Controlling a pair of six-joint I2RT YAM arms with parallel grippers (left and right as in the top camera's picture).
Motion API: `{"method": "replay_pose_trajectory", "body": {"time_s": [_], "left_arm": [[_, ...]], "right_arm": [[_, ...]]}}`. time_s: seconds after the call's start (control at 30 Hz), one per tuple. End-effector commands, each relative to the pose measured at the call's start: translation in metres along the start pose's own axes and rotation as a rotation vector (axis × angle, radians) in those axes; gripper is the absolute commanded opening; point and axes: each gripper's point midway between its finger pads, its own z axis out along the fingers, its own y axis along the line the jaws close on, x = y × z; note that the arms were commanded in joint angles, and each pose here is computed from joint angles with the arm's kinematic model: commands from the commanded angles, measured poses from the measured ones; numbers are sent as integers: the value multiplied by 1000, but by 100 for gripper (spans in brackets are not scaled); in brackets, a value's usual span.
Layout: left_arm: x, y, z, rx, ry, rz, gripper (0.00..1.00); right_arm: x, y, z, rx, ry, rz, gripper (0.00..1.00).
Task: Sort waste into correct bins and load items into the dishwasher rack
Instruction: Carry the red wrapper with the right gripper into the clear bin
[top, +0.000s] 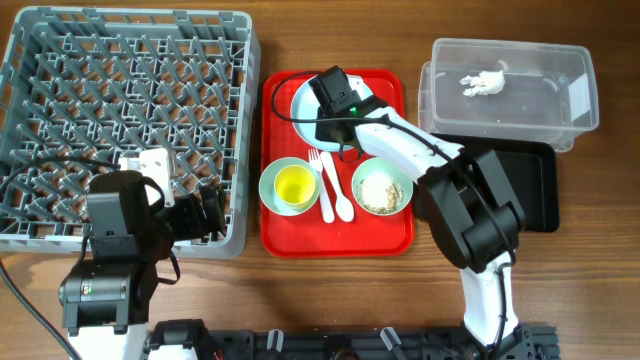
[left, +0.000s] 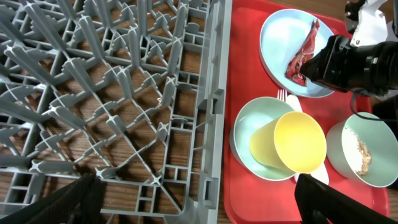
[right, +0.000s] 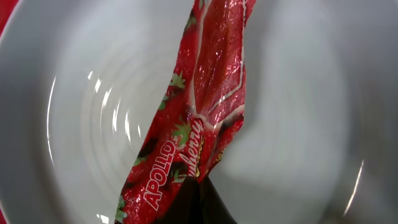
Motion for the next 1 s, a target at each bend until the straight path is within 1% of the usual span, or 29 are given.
{"method": "replay_pose_trajectory", "body": {"time_s": [0.0, 0.17, 0.23, 0.37, 0.47, 0.57, 0.73, 0.77, 0.8, 0.87, 0.9, 0.97], "left_arm": [[-7, -5, -6, 17, -20, -4, 100], [-7, -5, -6, 17, -20, -4, 100], [-7, -5, -6, 17, -20, -4, 100], [-7, -5, -6, 17, -21, -4, 100], [-7, -5, -6, 17, -21, -4, 100], [-7, -5, -6, 17, -21, -4, 100], [-7, -5, -6, 17, -21, -4, 100], [-7, -5, -6, 17, -21, -4, 100], [-7, -5, -6, 17, -21, -4, 100], [-7, -5, -6, 17, -21, -4, 100], [-7, -5, -6, 17, -21, -4, 100], [-7, -5, -6, 17, -21, -4, 100]], "right_arm": [[-11, -7, -24, -18, -17, 6, 4], [-40, -25, -70, -25, -78, -35, 4], [-53, -40, -89, -11, -109, -10, 4], [-90, -82, -134, 5, -209, 45, 4], [-108, -123, -159, 38, -262, 129, 4], [-116, -169, -167, 91, -270, 223, 4], [-115, -232, -162, 161, -244, 379, 4], [-115, -240, -159, 161, -237, 396, 6], [-114, -246, -157, 159, -228, 408, 11], [-111, -251, -152, 152, -209, 418, 22], [-110, -251, -149, 146, -199, 420, 31], [-110, -250, -148, 129, -192, 422, 34]]}}
